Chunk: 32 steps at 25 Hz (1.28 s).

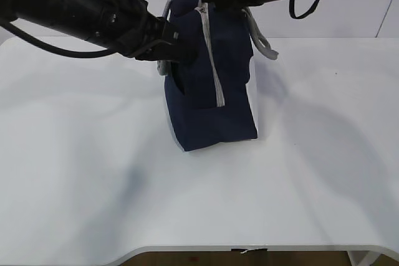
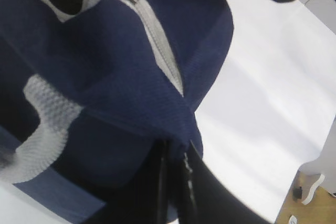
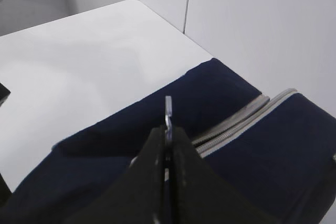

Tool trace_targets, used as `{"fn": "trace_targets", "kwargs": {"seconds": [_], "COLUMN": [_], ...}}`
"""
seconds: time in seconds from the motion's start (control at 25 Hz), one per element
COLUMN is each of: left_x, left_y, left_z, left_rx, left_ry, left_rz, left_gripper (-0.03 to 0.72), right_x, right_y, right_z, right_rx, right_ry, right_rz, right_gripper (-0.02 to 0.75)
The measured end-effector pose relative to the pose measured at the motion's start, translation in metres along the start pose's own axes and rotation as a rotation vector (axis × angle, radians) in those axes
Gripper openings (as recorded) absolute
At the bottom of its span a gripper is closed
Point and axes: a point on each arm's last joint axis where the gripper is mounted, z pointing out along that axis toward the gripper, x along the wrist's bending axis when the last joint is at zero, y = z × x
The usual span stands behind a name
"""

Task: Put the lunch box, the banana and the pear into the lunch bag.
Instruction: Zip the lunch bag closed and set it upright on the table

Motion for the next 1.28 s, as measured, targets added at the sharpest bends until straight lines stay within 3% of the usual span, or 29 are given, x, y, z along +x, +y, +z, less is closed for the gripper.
{"fn": "trace_targets", "kwargs": {"seconds": [0.4, 0.68, 0.88, 1.28], "left_x": [0.001, 0.001, 0.001, 0.001], "left_y": [0.0, 0.0, 0.0, 0.0], "left_z": [0.0, 0.0, 0.0, 0.0], "left_rx": [0.0, -0.001, -0.001, 0.0], "left_ry": [0.01, 0.011, 0.011, 0.01], "left_rz": [0.008, 0.008, 0.008, 0.008], "left_gripper": [-0.004, -0.004, -0.004, -0.003], "right_x": [0.006, 0.015, 0.015, 0.008], "right_y": [0.004, 0.001, 0.001, 0.018], "right_z": [-0.011, -0.018, -0.023, -0.026], "right_rx": [0.063, 0.151, 0.217, 0.173], "right_ry": [0.044, 0.129, 0.133, 0.078], "right_rz": [-0.053, -0.077, -0.091, -0.118], "right_gripper": [0.006, 0.006, 0.006, 0.006]}}
